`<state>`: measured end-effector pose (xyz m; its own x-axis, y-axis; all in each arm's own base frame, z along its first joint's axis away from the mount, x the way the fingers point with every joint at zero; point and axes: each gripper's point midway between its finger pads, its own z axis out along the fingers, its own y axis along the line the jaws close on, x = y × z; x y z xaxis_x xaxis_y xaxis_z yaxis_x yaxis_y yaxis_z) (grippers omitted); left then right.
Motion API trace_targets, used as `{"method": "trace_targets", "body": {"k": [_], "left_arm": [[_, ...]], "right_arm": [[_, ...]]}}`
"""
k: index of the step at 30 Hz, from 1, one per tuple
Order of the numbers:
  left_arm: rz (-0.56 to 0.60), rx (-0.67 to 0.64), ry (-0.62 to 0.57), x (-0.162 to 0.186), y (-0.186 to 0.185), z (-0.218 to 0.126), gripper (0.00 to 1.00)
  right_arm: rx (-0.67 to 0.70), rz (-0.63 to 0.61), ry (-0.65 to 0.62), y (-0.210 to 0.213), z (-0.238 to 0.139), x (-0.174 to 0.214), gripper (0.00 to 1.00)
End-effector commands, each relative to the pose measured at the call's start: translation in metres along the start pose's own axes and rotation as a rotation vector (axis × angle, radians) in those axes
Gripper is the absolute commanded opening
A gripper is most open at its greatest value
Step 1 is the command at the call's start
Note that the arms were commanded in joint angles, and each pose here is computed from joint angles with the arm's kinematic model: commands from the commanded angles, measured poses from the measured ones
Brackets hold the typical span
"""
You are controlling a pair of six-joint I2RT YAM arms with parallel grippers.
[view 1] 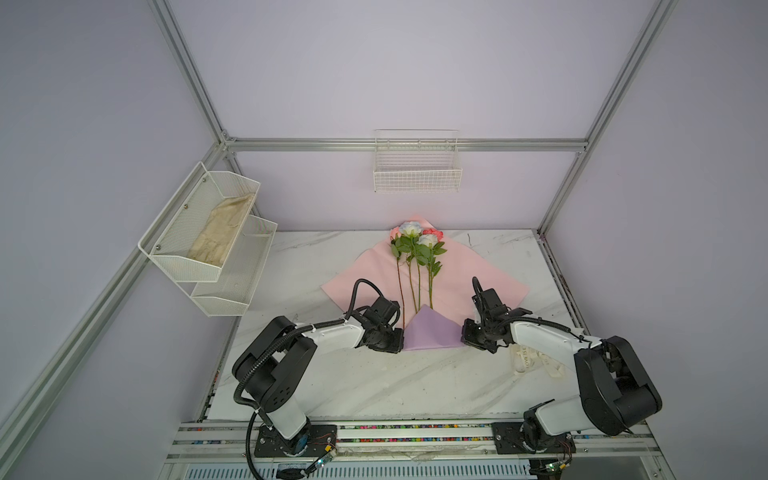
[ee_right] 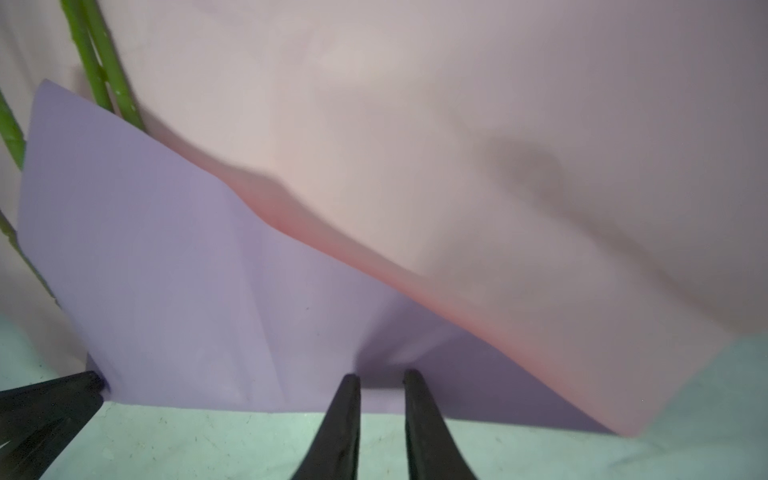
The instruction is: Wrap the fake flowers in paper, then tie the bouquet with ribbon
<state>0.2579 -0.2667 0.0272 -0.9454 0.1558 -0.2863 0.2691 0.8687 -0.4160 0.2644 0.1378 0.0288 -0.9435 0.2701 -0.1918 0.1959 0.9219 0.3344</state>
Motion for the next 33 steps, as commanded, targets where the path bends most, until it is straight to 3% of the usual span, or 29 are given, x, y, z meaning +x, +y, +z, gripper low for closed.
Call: {"method": "trace_targets", "body": {"k": [1,9,15,20,27,33], "left_arm": [[-0.041,-0.085,0.053,0.026,0.027,0.006,0.19],[-0.028,-0.085,0.01,0.027,0.028,-0.006,0.23],[-0.038,-0.081,0.029,0.028,0.029,0.0,0.18],[-0.036,-0.084,0.021,0.029,0.03,-0.002,0.17],[-0.038,-0.092,0.018,0.03,0.032,-0.003,0.17],[-0.044,-0.089,0.011,0.029,0.031,-0.005,0.17]], "right_arm": [[0.057,0.02,-0.002,-0.012,-0.002,0.003,0.24],[0.034,0.017,-0.035,-0.001,-0.007,-0.011,0.24],[-0.299,-0.05,-0.112,0.077,-0.045,-0.025,0.26],[-0.406,-0.105,-0.089,0.126,-0.049,-0.009,0.25],[-0.401,-0.158,0.01,0.166,-0.009,0.027,0.21],[-0.322,-0.186,0.047,0.169,0.018,0.043,0.21]]}}
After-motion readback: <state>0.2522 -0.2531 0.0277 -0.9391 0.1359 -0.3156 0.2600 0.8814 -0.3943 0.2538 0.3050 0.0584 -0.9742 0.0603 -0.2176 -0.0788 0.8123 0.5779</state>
